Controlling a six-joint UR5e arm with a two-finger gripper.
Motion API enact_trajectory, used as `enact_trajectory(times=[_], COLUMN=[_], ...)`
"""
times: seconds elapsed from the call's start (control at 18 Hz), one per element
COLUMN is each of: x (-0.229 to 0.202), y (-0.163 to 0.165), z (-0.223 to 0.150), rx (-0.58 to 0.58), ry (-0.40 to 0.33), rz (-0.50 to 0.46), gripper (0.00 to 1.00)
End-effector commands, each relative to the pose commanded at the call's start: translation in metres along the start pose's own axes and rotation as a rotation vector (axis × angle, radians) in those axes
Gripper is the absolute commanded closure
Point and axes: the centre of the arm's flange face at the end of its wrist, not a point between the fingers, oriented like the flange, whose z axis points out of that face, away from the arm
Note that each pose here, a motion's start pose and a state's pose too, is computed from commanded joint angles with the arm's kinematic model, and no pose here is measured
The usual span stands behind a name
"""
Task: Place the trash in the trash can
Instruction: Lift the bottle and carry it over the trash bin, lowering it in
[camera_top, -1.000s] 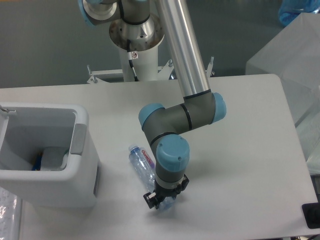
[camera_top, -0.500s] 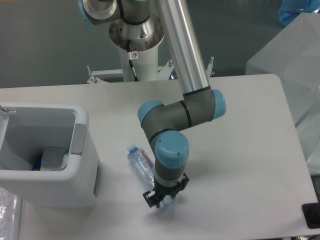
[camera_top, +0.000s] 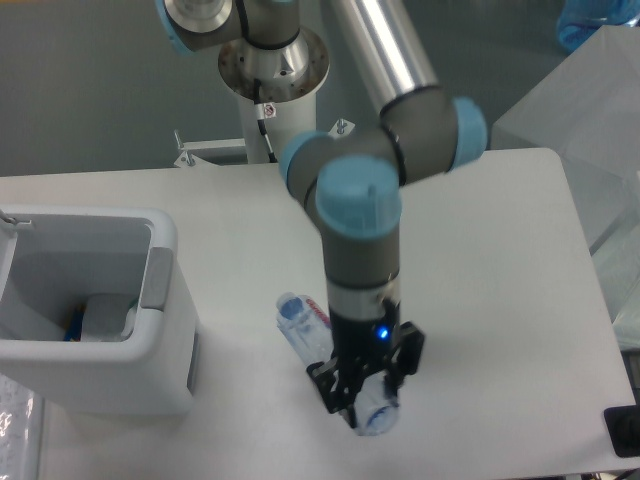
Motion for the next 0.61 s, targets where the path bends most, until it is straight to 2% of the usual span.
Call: enact_trajectory(times=[0.28,0.39,0.61], x=[0.018,0.032,0.087], y=[-0.036,-0.038,-0.022], z=[-0.072,-0.102,-0.137], rx=[0.133,0.163,0.178], ry=[0.030,0.051,0.119], rz=[0.019,0.032,0.085], gripper=[0.39,0.39,0.39])
